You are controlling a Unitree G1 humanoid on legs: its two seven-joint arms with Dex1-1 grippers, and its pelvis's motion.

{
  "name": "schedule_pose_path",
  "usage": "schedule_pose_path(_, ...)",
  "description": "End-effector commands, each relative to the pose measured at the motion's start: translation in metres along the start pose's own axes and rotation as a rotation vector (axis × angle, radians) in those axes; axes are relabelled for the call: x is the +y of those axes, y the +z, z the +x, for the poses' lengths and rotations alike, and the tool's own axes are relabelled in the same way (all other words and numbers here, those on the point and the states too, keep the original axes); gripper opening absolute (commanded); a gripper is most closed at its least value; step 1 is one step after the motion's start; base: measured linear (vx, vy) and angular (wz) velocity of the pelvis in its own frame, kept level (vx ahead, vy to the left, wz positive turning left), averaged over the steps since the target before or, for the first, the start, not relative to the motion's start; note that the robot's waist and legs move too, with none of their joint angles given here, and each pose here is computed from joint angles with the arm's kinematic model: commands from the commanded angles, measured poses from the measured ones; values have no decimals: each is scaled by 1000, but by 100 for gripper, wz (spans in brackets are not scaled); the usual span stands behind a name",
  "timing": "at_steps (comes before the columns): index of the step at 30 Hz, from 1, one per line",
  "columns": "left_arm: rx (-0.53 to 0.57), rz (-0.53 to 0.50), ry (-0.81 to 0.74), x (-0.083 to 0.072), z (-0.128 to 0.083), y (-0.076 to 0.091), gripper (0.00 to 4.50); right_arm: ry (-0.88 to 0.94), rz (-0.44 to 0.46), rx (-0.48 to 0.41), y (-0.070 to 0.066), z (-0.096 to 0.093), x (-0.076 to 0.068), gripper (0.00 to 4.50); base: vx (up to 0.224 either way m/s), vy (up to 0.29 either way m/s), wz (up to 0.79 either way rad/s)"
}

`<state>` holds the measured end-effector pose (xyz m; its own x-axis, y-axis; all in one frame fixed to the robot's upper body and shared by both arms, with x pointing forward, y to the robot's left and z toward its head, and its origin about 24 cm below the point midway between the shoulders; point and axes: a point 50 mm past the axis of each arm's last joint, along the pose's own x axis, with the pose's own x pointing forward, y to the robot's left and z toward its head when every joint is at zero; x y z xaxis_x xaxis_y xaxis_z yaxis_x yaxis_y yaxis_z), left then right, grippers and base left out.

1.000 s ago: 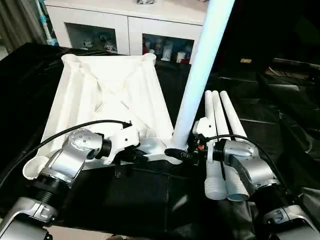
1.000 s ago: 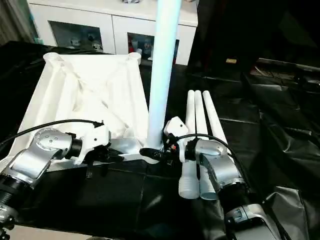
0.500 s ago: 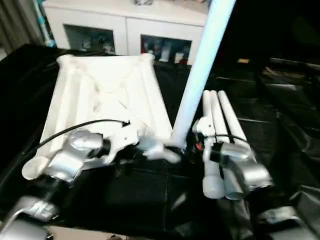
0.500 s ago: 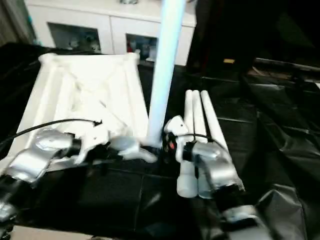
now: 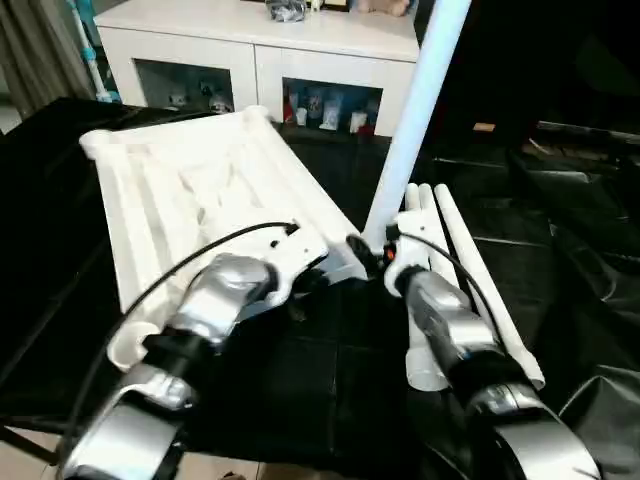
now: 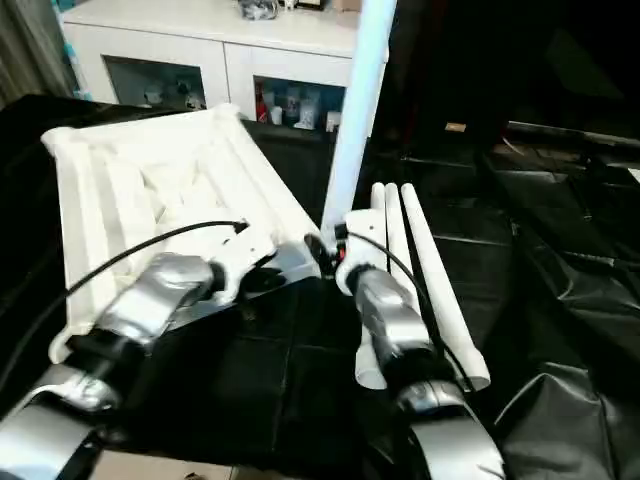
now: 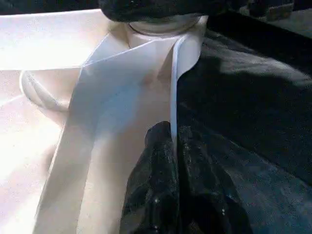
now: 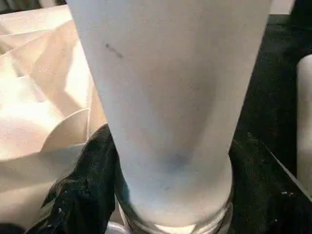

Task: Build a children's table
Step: Rotate leg to tighten

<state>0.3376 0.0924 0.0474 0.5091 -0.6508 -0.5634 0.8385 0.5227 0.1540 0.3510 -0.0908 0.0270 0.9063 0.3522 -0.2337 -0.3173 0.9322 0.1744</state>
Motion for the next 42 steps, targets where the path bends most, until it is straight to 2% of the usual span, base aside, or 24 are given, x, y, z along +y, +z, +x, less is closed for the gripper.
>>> schedule_pose_path(1, 2, -27, 74, 5, 0, -5, 0, 71, 28, 100, -25, -2, 14, 270, 0, 0, 0)
schedule_pose_path(4, 18, -9, 44, 8, -9, -12, 0, 190, 44, 2, -9, -1, 18, 270, 0, 0, 0)
schedule_pose_path(5, 19, 3, 34, 9, -11, -13, 0, 214, 41, -9, -6, -2, 17, 326, 0, 0, 0)
schedule_pose_path(8, 24, 11, 7, 10, -17, -17, 0, 260, 3, -16, -1, -3, 13, 356, 0, 0, 0)
schedule_pose_path(11, 26, 71, -71, 11, -31, -25, 0, 385, -62, -7, 9, -11, 2, 387, 0, 0, 0)
schedule_pose_path(16, 10, 105, -185, 8, -45, -32, 0, 569, -154, 21, 12, -27, -7, 387, 0, 0, 0)
schedule_pose_path(18, 0, 136, -289, 4, -58, -38, 0, 688, -213, 47, 12, -40, -14, 387, 0, 0, 0)
schedule_pose_path(25, -22, 117, -356, 2, -70, -41, 0, 796, -257, 98, 6, -52, -18, 387, 0, 0, 0)
schedule_pose_path(29, -22, 121, -353, 3, -73, -43, 0, 818, -228, 101, 6, -53, -16, 349, 0, 0, 0)
schedule_pose_path(33, -23, 122, -358, 4, -75, -43, 0, 852, -240, 126, 2, -55, -13, 314, 0, 0, 0)
schedule_pose_path(36, -20, 123, -357, 4, -75, -43, 0, 856, -242, 132, 0, -55, -12, 303, 0, 0, 0)
schedule_pose_path(38, -20, 123, -355, 4, -75, -43, 0, 848, -238, 132, -1, -55, -12, 276, 0, 0, 0)
schedule_pose_path(42, -18, 119, -348, 4, -73, -44, 0, 802, -220, 131, -4, -53, -13, 269, 0, 0, 0)
